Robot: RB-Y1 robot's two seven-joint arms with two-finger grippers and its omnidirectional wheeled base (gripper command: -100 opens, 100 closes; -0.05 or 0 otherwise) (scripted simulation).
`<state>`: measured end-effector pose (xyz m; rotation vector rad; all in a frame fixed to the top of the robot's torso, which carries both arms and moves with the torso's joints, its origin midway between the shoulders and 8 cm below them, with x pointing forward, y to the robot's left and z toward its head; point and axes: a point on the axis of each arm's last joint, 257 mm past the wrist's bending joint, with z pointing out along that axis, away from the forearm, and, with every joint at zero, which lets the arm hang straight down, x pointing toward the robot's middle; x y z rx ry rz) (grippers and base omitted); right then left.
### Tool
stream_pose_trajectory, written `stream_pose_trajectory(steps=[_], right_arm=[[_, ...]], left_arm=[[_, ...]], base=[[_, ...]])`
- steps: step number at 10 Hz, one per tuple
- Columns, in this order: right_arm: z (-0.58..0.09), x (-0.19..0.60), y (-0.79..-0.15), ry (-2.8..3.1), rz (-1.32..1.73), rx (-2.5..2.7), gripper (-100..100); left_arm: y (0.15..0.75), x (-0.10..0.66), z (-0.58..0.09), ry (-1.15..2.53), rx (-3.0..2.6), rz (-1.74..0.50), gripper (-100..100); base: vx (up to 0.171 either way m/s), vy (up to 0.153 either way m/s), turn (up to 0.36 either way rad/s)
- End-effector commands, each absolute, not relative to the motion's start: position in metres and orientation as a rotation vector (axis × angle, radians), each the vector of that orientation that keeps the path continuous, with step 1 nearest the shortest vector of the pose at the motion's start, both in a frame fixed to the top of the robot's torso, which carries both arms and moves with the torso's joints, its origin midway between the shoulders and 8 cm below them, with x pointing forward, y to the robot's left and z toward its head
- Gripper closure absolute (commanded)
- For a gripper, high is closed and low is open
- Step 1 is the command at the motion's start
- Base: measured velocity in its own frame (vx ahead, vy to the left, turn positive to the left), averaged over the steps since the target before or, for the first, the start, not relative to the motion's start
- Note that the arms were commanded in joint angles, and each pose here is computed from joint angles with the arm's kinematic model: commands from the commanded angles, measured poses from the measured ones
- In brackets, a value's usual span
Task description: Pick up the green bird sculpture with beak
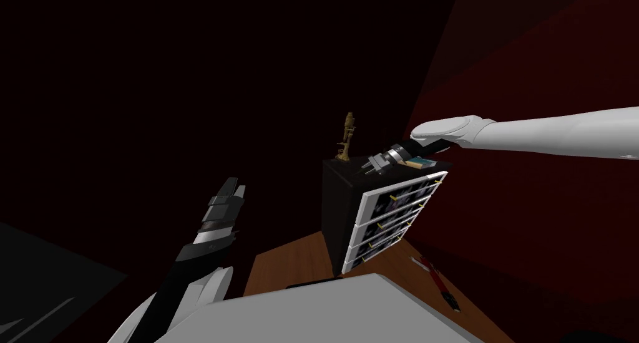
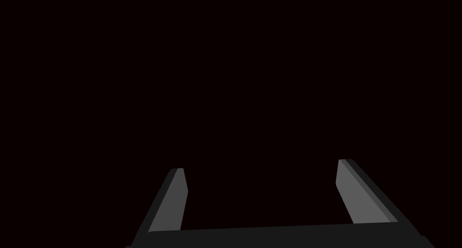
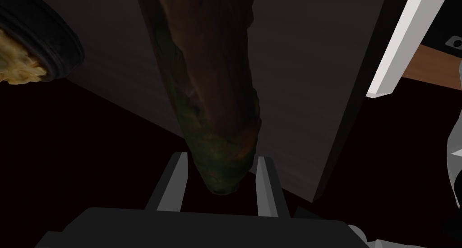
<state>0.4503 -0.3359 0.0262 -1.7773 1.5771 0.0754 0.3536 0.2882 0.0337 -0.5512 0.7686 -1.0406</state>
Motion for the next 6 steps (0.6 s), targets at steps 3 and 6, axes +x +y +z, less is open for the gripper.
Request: stream_pose_trajectory(steps=[3,6], right_arm=[[0.027,0.448,-0.328,1.624,0.076,-1.744,100],[0.03,0.446,-0.317,1.626,0.041,-1.742,100]], left_arm=[[0.288,0.354,0.034,0.769,-0.551,-1.041,0],[0.288,0.354,0.034,0.769,-0.551,-1.041,0]], base=[[-0.021,-0.074,0.071],[-0.037,-0.079,0.094]])
